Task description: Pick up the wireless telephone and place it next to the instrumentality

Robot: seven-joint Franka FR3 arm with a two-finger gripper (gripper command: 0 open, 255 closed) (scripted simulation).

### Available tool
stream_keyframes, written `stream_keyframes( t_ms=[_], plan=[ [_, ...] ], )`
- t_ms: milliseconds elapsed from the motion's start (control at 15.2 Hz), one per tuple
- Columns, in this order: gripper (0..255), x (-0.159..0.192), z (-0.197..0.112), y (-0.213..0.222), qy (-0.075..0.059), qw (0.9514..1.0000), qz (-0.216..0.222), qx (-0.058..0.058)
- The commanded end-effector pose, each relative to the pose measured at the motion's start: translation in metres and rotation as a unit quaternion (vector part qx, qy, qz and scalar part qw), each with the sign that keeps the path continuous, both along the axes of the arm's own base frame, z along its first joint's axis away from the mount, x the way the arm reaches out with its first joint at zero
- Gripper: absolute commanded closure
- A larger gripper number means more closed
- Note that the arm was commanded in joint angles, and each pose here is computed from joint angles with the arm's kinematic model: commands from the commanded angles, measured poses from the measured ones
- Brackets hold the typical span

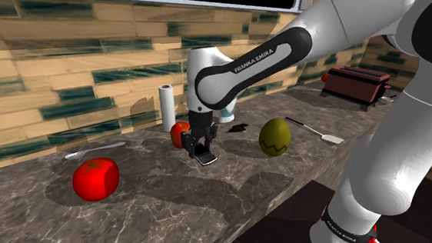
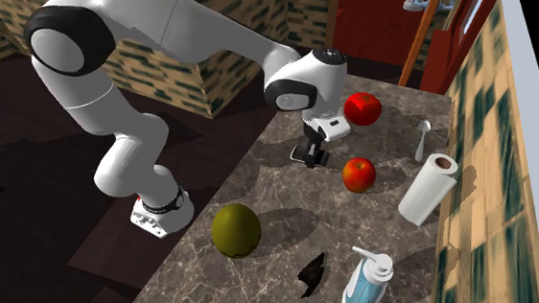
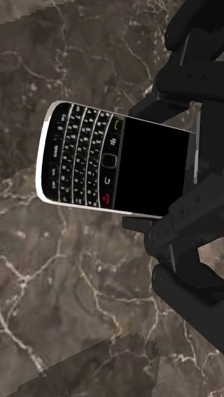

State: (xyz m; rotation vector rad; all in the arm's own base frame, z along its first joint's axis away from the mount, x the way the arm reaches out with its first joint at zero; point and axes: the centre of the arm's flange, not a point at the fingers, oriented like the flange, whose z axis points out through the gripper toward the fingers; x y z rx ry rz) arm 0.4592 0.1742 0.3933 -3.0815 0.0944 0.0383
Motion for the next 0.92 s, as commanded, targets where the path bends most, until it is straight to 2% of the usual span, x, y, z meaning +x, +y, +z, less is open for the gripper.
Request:
stream_keyframes(
  t_ms=[0,198,858],
  plan=[
    [255,0.001,0.011,0.001,0.0,1.0,0.0,0.0],
    [255,0.001,0.023,0.001,0.0,1.0,0.0,0.0],
    [255,-0.002,0.023,-0.131,0.0,1.0,0.0,0.0]
  ],
)
